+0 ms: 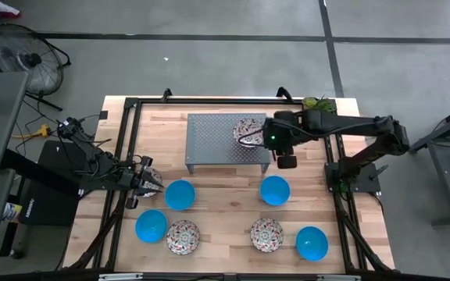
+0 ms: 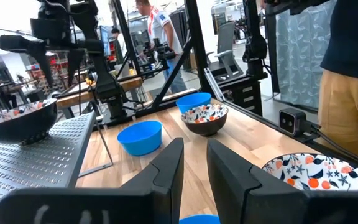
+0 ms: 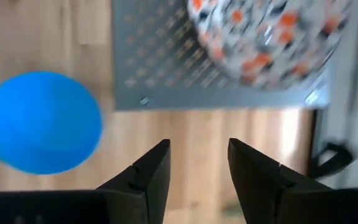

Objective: Pick & Place Mini bowls
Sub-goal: Put the blue bowl on the shelf

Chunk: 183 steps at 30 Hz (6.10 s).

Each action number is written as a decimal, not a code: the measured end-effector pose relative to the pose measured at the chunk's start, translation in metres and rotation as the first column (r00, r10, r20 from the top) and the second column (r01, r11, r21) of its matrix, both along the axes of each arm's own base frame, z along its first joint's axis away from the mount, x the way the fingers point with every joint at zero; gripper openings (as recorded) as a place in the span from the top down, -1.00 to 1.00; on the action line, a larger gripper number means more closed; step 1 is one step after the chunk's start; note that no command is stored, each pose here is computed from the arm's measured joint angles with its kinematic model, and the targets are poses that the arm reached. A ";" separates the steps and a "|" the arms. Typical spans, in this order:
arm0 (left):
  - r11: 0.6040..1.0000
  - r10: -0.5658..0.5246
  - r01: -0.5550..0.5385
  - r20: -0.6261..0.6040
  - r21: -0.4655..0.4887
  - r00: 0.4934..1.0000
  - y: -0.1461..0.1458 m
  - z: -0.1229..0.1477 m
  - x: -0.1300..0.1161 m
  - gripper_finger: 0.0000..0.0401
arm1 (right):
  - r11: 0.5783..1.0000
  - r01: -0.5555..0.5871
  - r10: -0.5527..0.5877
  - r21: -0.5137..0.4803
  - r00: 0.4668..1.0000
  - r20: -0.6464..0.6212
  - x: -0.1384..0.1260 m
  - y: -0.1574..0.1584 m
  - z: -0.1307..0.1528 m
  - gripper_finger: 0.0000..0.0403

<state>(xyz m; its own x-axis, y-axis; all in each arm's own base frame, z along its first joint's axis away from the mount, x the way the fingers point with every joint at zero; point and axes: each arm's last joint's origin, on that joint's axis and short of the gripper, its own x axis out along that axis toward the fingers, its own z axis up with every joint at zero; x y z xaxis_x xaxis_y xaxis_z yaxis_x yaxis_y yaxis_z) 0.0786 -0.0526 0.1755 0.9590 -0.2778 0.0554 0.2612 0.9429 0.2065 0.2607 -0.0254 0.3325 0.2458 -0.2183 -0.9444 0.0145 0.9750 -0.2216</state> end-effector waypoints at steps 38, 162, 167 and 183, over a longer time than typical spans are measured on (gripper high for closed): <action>1.000 0.000 0.000 0.000 0.001 1.000 0.000 0.000 0.000 0.67 | 0.745 0.644 -0.625 0.177 0.765 -0.154 -0.047 0.123 -0.003 0.30; 1.000 0.000 0.000 0.003 -0.003 1.000 0.000 0.000 0.000 0.67 | 0.705 0.670 -0.558 0.234 0.727 -0.400 -0.067 0.251 -0.100 1.00; 1.000 0.000 0.000 0.003 -0.002 1.000 0.000 0.000 0.000 0.67 | 0.766 0.600 -0.495 0.231 0.780 -0.384 -0.082 0.241 -0.081 1.00; 1.000 0.000 0.000 0.003 -0.002 1.000 0.000 0.000 0.000 0.67 | 0.914 0.273 -0.193 0.301 0.943 -0.270 -0.088 0.210 -0.051 1.00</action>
